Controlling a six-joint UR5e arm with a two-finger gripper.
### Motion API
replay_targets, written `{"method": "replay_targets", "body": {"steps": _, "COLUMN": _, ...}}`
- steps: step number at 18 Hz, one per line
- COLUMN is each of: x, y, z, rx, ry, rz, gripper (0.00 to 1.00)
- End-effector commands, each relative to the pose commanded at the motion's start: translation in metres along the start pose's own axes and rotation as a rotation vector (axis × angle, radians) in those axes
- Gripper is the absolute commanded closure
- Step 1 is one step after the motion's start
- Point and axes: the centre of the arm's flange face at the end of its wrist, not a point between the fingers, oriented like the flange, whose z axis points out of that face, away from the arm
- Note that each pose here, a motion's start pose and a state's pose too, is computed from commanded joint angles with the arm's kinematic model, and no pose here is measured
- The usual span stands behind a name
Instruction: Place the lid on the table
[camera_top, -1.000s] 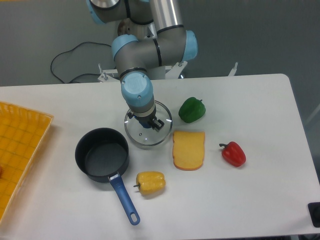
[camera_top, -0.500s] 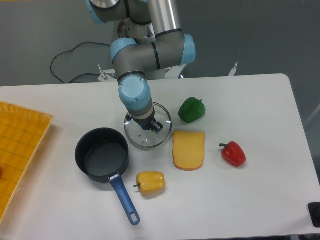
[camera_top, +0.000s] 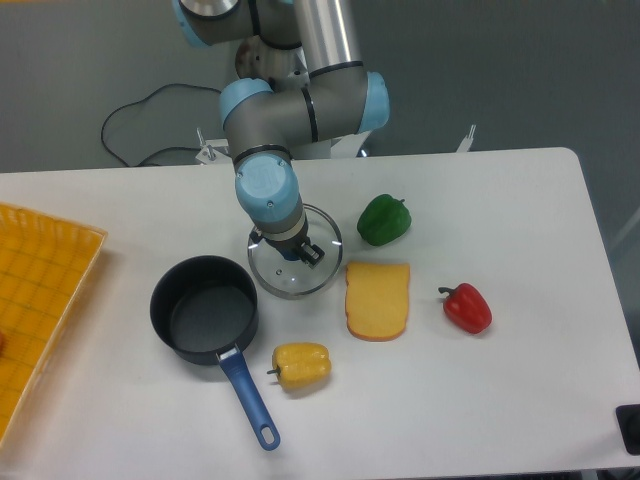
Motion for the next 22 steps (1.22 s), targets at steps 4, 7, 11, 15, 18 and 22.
{"method": "replay_targets", "body": {"steps": 4, "x": -0.0014, "y": -0.0020, "z": 0.0023, "rx": -0.005, "ry": -0.011, "rz": 0.002, "gripper": 0.33}}
{"method": "replay_targets", "body": {"steps": 7, "x": 0.0004, "y": -0.0056, "z": 0.0050, "rx": -0.030, "ry": -0.027, "rz": 0.011, "gripper": 0.33}}
{"method": "replay_targets", "body": {"steps": 11, "x": 0.0010, "y": -0.0062, "z": 0.0050, "rx": -0.030, "ry": -0.027, "rz": 0.011, "gripper": 0.33}}
{"method": "replay_targets", "body": {"steps": 15, "x": 0.0007, "y": -0.0064, "z": 0.0056, "rx": -0.030, "ry": -0.027, "rz": 0.011, "gripper": 0.31}}
{"method": "replay_targets", "body": {"steps": 18, "x": 0.0005, "y": -0.0063, "z": 0.0065, "rx": -0.034, "ry": -0.027, "rz": 0.010, "gripper": 0.22}}
{"method": "replay_targets", "body": {"steps": 22, "x": 0.0003, "y": -0.0063, "z": 0.0064, "rx": -0.035, "ry": -0.029, "rz": 0.010, "gripper": 0.19}}
